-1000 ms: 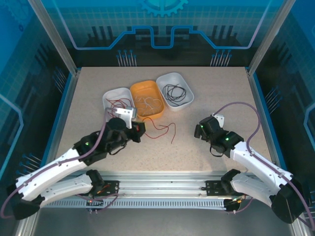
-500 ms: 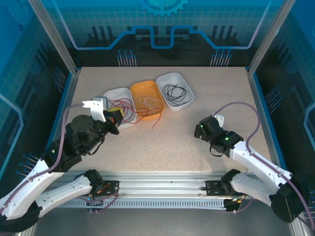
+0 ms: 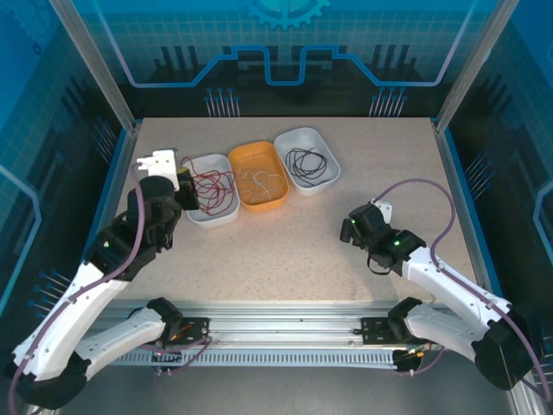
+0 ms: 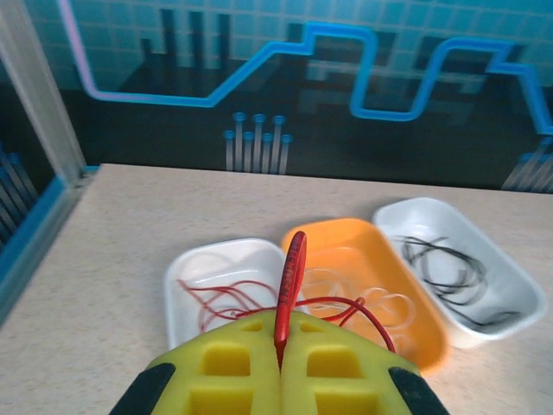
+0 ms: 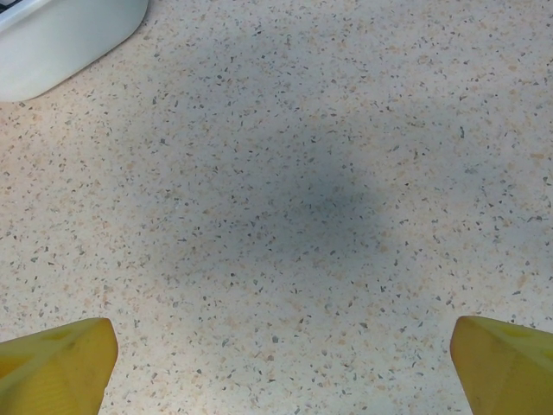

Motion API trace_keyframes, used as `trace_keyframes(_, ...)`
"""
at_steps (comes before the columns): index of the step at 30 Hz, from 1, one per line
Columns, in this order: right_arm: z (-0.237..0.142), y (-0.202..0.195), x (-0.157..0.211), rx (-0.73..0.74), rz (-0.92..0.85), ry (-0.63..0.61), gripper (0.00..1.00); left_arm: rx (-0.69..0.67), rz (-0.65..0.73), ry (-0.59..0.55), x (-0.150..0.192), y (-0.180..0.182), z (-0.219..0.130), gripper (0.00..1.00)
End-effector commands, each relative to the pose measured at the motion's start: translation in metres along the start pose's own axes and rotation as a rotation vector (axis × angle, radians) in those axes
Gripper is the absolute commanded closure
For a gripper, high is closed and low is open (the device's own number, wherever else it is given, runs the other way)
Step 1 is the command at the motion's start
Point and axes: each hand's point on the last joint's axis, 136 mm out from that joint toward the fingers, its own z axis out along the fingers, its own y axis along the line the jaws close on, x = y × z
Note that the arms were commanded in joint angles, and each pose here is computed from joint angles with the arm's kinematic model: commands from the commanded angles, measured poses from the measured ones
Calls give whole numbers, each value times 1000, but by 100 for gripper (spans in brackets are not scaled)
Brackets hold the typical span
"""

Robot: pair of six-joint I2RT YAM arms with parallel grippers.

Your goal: Untangle the cables

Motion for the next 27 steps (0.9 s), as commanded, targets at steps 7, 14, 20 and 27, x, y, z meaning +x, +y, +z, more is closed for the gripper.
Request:
trace_keyframes(7, 1, -3, -2, 7, 13, -4, 0, -93, -27, 18, -2, 27, 40, 100)
trace_keyframes(14, 2, -1, -2, 5, 13, 1, 0, -101, -90, 137, 35, 32, 83, 100)
trace_keyframes(20, 4, 0, -1, 2, 12, 7, 0, -119, -89, 203, 62, 32, 115, 100)
trace_keyframes(27, 3, 1, -1, -2, 12, 10, 0, -156, -83, 292, 97, 35, 132, 100)
